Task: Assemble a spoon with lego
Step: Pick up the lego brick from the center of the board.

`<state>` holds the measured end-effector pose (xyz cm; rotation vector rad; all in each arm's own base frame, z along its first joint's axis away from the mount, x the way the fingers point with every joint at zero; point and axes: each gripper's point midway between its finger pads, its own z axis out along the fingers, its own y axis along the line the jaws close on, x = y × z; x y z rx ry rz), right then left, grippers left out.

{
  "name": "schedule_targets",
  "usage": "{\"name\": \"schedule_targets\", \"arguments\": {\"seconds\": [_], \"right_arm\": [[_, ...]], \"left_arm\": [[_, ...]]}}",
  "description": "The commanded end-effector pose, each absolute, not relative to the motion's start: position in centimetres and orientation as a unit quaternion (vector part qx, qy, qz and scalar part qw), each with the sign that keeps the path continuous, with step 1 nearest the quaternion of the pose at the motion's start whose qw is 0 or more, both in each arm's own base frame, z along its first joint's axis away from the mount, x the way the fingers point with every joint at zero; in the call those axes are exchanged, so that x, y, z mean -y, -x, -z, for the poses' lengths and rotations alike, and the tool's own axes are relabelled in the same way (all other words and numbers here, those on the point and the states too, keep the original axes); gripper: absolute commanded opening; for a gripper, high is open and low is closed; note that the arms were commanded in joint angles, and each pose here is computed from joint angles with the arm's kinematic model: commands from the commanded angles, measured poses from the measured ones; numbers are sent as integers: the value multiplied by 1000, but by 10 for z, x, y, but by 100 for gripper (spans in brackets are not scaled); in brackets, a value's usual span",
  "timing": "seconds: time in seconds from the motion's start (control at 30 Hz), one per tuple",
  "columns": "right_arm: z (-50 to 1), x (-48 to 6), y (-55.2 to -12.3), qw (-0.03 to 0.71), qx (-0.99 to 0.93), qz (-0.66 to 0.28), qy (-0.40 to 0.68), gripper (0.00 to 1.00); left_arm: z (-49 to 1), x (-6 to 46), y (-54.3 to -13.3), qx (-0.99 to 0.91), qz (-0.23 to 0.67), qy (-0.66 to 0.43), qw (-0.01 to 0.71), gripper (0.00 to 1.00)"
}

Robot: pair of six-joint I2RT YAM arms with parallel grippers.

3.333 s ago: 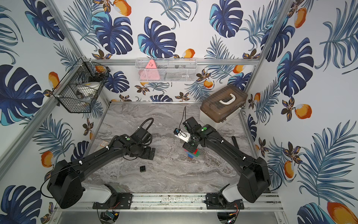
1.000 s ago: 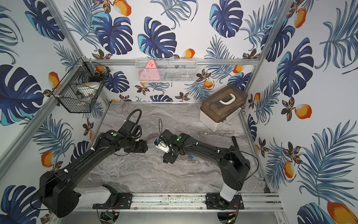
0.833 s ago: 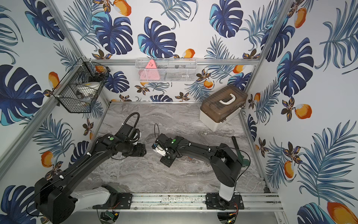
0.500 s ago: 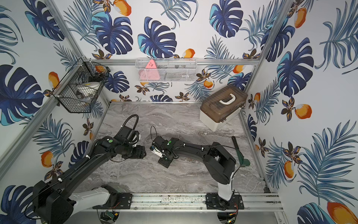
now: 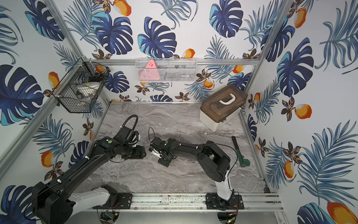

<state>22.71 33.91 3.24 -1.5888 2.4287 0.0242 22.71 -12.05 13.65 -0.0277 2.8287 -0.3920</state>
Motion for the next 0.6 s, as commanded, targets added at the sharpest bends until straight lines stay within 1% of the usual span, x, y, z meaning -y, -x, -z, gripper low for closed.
{"name": "schedule_targets", "arguments": {"seconds": [0.0,0.2,0.37,0.57], "right_arm": [[-31,-342,-229,123,-827,-6,549,49],[-26,-342,-228,117,-826,-5,552,41],[-29,-342,-228,117,-826,-5,552,28],[-62,-335,-231,144,-823,0,550,25]], "left_arm": [[-137,121,-227,-980,139,11,142,72],[-137,121,-227,-980,138,12,141,72],[-137,121,-228,-980,137,12,143,72],[-137,124,-232,-979,143,9,147,72]]}}
